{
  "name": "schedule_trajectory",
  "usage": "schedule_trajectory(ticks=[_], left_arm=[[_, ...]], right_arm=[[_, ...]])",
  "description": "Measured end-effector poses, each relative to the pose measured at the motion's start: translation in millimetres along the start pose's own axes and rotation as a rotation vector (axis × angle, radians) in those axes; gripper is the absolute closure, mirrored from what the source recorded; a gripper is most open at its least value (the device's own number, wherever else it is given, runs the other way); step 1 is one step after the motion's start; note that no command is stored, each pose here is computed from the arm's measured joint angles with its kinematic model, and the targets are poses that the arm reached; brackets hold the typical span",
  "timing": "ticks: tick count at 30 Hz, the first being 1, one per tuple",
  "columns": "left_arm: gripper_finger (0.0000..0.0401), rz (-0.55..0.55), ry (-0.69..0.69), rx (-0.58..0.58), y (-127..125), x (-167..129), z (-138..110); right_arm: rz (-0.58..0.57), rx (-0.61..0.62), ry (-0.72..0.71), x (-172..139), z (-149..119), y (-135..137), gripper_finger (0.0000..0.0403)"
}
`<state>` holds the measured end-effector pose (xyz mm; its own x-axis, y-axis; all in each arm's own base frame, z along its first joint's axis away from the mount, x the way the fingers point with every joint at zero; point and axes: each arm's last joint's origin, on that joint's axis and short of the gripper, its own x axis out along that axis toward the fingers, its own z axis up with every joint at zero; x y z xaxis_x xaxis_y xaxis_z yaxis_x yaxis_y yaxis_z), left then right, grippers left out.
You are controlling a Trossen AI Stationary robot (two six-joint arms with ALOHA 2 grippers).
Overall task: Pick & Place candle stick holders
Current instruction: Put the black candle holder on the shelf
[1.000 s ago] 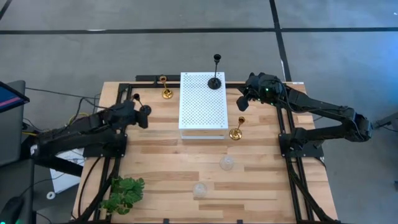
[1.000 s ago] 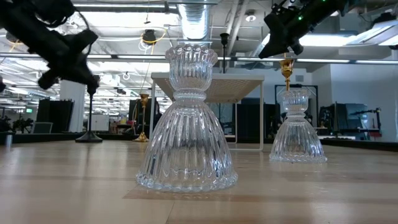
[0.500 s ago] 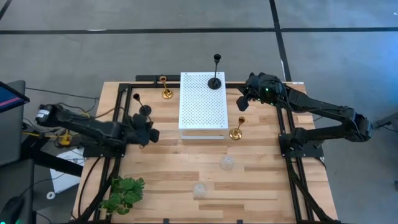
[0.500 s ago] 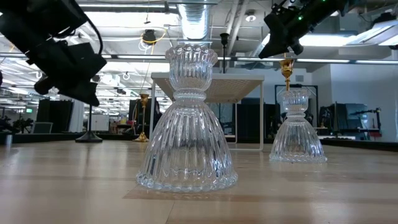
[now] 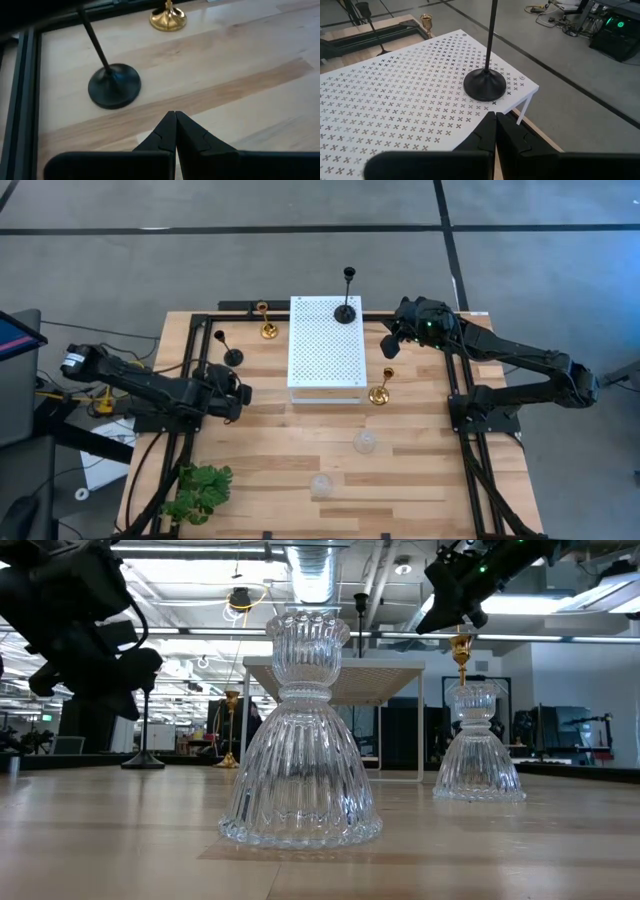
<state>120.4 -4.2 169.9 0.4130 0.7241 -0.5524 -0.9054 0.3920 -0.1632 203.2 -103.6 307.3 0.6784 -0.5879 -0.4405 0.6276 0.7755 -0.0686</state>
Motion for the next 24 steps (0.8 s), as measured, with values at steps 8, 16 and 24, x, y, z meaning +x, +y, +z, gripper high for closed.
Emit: schedule_trajectory(ticks=[8,16,24], left_arm=[[0.0390,-0.003,-0.001,0.008,-0.1,-0.1,0.3],[0.0388,-0.004,0.000,0.005,-0.3,-0.1,0.3],[0.0341,0.010,0.000,-0.110,0.3,1.9,1.9]], right_arm=[[0.000,0.000,0.000,0.0,0.0,0.0,0.0403],[0.007,-0.002,0.007,0.0,-0.7,0.1,0.0403],[0.007,-0.008,0.019,0.0,-1.8,0.1,0.0403]])
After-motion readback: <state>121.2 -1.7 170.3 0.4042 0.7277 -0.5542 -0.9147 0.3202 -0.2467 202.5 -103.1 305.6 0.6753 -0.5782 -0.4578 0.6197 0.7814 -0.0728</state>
